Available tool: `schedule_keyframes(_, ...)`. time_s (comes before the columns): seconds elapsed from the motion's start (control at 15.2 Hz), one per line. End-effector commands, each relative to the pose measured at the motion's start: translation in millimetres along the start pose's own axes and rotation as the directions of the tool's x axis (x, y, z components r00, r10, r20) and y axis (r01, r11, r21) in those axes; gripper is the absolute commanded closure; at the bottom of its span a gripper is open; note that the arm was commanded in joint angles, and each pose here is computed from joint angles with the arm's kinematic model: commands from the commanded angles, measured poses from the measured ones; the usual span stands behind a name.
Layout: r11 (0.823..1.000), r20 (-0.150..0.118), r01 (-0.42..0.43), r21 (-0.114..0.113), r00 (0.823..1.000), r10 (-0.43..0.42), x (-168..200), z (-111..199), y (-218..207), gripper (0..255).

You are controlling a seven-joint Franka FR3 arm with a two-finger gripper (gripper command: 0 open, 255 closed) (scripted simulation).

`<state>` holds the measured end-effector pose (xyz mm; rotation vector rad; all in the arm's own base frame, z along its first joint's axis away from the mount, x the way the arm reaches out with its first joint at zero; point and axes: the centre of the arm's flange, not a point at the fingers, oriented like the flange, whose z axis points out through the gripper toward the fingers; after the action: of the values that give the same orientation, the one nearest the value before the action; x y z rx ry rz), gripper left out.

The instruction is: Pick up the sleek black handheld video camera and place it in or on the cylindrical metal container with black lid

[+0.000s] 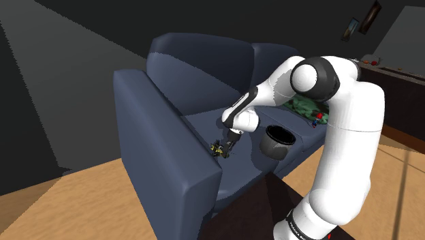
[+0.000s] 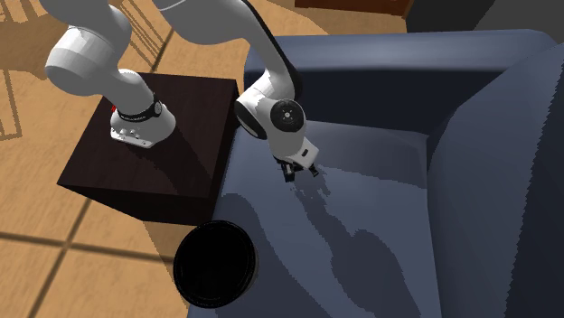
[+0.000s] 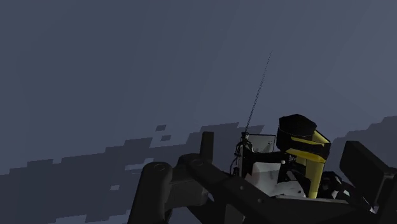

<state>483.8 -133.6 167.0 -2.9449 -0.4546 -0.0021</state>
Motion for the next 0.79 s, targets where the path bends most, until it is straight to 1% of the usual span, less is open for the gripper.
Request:
schedule_keyframes(0.0,1.000,0.000,0.000,0.000,1.000,0.000,0.0,0.1,0.0,0)
schedule_keyframes(0.07,1.000,0.000,0.000,0.000,1.000,0.000,0.0,0.1,0.0,255)
schedule_keyframes(0.66,1.000,0.000,0.000,0.000,1.000,0.000,0.0,0.1,0.0,255)
schedule_keyframes(0.73,1.000,0.000,0.000,0.000,1.000,0.000,0.1,-5.1,-0.8,255)
